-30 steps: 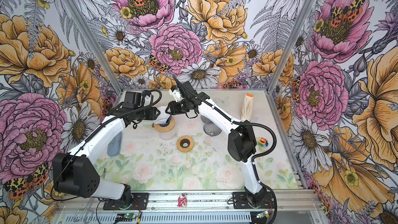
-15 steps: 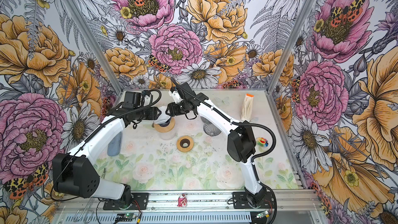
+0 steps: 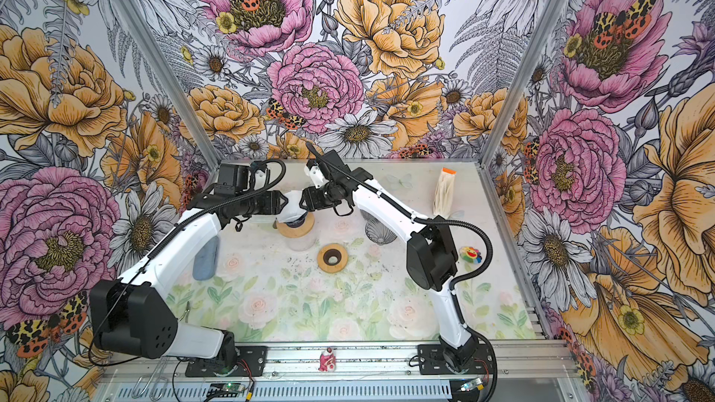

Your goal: Place the coffee filter in the dripper

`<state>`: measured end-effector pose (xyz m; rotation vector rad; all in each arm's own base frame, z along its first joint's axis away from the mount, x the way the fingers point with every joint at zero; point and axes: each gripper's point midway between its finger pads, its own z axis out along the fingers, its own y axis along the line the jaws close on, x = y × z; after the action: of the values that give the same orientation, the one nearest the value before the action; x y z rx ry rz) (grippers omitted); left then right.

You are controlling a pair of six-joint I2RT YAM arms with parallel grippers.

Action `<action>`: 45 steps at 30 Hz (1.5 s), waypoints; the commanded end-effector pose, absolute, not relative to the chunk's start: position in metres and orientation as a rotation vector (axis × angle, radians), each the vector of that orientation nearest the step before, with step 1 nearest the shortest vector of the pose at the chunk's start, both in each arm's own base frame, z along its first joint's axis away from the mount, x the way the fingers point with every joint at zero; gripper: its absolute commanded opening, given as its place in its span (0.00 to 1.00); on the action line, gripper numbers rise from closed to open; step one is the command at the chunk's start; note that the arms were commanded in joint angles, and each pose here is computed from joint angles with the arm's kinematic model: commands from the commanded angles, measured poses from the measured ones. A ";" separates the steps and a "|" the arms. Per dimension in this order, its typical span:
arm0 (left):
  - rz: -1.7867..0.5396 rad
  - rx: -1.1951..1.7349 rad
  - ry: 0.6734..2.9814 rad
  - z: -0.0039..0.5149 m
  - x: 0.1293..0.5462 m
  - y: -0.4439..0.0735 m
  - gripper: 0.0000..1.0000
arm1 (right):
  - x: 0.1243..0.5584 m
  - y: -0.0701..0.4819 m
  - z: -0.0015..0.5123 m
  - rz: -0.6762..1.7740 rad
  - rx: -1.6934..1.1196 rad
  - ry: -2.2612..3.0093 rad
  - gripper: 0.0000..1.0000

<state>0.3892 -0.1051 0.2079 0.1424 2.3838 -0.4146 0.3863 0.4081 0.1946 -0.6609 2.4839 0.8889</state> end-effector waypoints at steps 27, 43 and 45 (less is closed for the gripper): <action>-0.447 0.069 2.455 0.180 0.386 -0.089 0.60 | 0.394 0.420 0.188 0.826 -0.698 2.483 0.58; -0.456 0.067 2.481 0.170 0.387 -0.091 0.58 | 0.397 0.421 0.176 0.782 -0.697 2.504 0.58; -0.457 0.067 2.479 0.171 0.387 -0.092 0.58 | 0.397 0.421 0.174 0.782 -0.698 2.507 0.59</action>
<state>0.3875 -0.0910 0.1751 0.0750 2.4705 -0.4335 0.3941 0.4147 0.1797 -0.6807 2.5137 0.7976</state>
